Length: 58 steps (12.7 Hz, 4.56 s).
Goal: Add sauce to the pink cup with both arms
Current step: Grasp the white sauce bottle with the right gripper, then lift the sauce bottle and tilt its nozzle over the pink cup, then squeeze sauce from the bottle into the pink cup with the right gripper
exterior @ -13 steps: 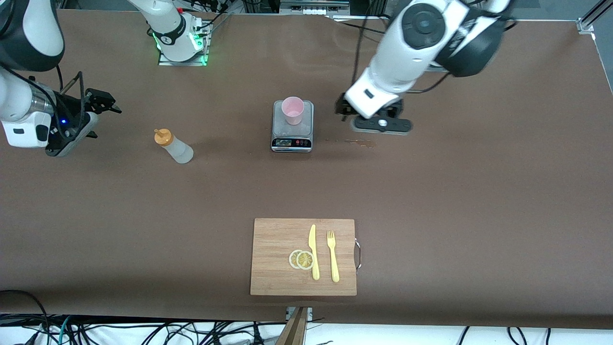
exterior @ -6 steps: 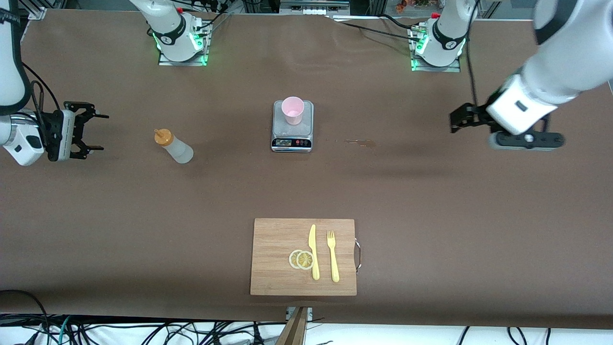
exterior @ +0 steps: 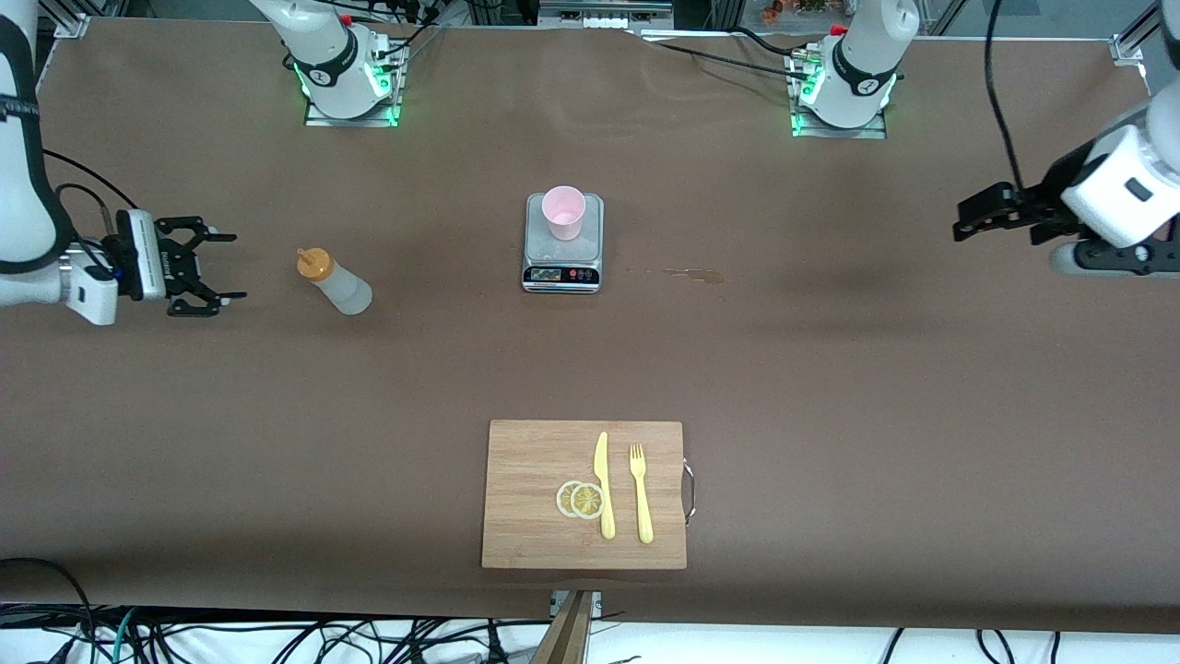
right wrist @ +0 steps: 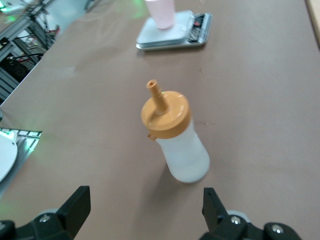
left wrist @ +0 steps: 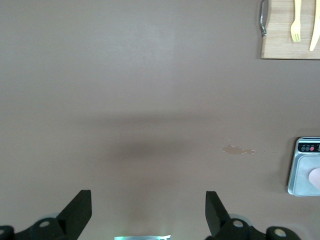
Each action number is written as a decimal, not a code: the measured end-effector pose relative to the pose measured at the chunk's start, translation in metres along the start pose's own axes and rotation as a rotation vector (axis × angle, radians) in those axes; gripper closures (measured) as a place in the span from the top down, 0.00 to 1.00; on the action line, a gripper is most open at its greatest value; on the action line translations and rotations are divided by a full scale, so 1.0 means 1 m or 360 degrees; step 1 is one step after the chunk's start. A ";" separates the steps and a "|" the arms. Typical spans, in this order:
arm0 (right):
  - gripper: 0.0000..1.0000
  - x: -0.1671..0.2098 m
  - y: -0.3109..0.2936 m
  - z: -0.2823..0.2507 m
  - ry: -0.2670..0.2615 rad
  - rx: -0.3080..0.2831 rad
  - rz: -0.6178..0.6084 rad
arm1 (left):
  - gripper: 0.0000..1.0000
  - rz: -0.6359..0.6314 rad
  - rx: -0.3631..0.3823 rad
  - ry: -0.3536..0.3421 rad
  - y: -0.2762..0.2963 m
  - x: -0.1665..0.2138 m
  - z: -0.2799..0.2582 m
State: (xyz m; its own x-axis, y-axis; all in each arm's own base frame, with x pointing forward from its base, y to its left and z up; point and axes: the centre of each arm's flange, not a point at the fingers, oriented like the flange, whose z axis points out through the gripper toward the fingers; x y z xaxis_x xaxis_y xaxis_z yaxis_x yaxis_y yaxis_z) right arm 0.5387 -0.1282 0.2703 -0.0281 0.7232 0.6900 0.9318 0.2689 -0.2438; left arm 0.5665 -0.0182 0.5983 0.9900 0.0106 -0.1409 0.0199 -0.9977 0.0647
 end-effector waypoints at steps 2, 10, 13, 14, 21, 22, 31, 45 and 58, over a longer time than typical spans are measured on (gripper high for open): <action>1.00 -0.020 0.002 0.034 0.0171 -0.0018 -0.0123 | 1.00 0.0004 -0.0004 -0.0011 -0.020 -0.001 -0.002; 1.00 -0.055 0.012 0.115 0.0600 -0.0129 -0.0122 | 1.00 0.0017 -0.0001 -0.0049 -0.026 0.005 0.008; 1.00 -0.043 0.021 0.128 0.0696 -0.0136 -0.0142 | 1.00 0.0021 -0.0001 -0.0042 -0.025 0.005 0.006; 1.00 -0.036 0.024 0.134 0.0733 -0.0136 -0.0151 | 1.00 0.0023 0.0000 -0.0036 -0.025 0.006 0.005; 0.66 -0.028 0.026 0.162 0.0843 -0.0133 -0.0155 | 1.00 0.0024 0.0006 -0.0029 -0.024 0.012 0.004; 0.52 -0.026 0.028 0.162 0.0853 -0.0143 -0.0156 | 1.00 0.0024 0.0006 -0.0028 -0.024 0.012 0.004; 0.25 0.154 0.061 0.107 0.0185 -0.0173 0.0031 | 1.00 0.0033 0.0007 -0.0025 -0.022 0.012 0.003; 0.25 0.354 -0.007 0.263 -0.0888 -0.0205 0.0432 | 1.00 0.0042 0.0006 -0.0025 -0.022 0.012 0.003; 0.25 0.408 -0.038 0.373 -0.1347 -0.0387 0.0518 | 1.00 0.0044 0.0007 -0.0025 -0.022 0.012 0.003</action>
State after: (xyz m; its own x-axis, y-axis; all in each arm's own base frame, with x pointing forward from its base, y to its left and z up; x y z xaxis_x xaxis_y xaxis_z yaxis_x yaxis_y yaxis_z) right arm 0.3569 0.3938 0.3064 0.0826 0.9873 -0.1359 0.9874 -0.0995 -0.1227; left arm 0.5779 0.0039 0.5919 0.9878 -0.0177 -0.1547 -0.0077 -0.9979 0.0647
